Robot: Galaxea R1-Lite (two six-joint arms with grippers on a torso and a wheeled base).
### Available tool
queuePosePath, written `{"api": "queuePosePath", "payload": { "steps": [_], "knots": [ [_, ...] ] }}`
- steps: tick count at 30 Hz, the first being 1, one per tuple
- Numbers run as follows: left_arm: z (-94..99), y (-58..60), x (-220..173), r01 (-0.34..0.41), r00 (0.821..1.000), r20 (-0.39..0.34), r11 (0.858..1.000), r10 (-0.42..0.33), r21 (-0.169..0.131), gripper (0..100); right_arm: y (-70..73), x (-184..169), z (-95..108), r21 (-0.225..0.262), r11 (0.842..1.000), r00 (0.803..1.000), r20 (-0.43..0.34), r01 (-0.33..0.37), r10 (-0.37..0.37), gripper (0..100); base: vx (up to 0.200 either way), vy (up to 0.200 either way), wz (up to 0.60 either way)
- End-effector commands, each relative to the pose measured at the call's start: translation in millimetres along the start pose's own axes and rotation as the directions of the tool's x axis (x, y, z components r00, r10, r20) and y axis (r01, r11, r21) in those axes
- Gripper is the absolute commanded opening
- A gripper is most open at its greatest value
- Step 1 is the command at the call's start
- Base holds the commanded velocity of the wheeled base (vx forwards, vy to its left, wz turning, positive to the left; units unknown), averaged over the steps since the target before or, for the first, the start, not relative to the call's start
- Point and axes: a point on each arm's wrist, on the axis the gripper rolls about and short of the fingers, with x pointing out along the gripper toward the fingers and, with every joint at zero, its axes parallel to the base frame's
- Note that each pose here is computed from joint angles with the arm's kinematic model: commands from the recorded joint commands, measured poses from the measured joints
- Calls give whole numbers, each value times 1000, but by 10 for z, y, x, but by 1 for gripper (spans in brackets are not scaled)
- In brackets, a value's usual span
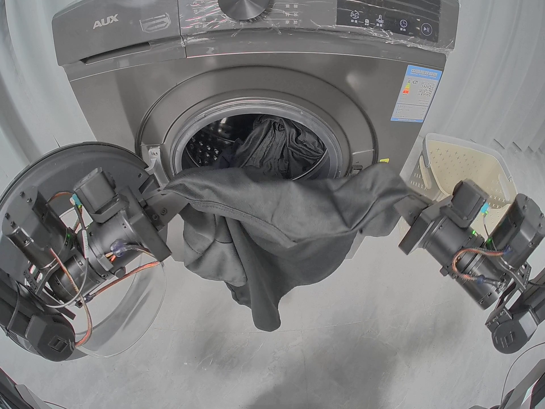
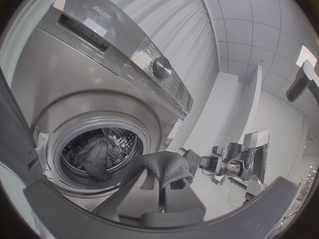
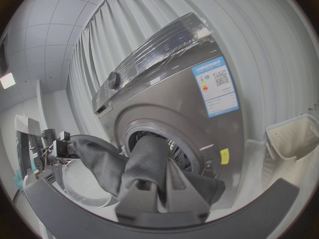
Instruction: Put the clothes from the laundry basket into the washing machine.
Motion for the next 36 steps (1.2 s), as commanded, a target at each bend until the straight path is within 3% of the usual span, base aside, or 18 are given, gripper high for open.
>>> {"api": "queuePosePath", "payload": {
  "steps": [1, 5, 6, 7, 8, 11, 14, 23, 24, 27, 36],
  "knots": [
    [-1, -47, 354, 66, 998, -2, 998, -66, -17, 0, 209, -189, -521, 23, 997, 968, -237, -73, 77, 100, 0, 0, 0],
    [-16, -84, 394, 77, 997, -20, 997, -77, -25, 0, 168, -408, -833, 3, 997, 908, -412, -81, 75, 100, 0, 0, 0],
    [-14, -86, 390, 77, 997, -20, 997, -77, -25, 0, 166, -418, -846, 4, 997, 905, -419, -83, 77, 100, 0, 0, 0],
    [-41, -107, 377, 83, 996, -31, 996, -84, -34, 0, 147, -497, -956, 9, 995, 875, -476, -98, 91, 100, 0, 0, 0],
    [-65, -100, 386, 78, 996, -37, 996, -79, -36, 0, 143, -524, -1003, 13, 995, 861, -500, -104, 97, 100, 0, 0, 0],
    [-123, -95, 426, 78, 996, -46, 996, -79, -41, 0, 195, -516, -1077, 24, 992, 845, -521, -125, 119, 100, 0, 0, 0],
    [-124, -101, 432, 79, 996, -43, 996, -80, -41, 0, 243, -405, -1132, 28, 990, 850, -509, -138, 133, 100, 0, 0, 0],
    [-52, -216, 425, 115, 993, -20, 993, -116, -37, 0, 324, 144, -1338, 33, 989, 897, -416, -148, 148, 100, 0, 0, 0],
    [-41, -233, 423, 121, 992, -17, 992, -121, -37, 0, 302, 300, -1388, 27, 990, 912, -386, -139, 138, 100, 0, 0, 0],
    [-8, -246, 411, 124, 992, -8, 992, -124, -33, 0, 256, 499, -1467, 17, 993, 929, -352, -119, 117, 100, 0, 0, 0],
    [28, -266, 398, 130, 991, 2, 991, -130, -28, 0, 190, 795, -1564, 5, 994, 951, -290, -107, 103, 100, 0, 0, 0]
  ]
}}
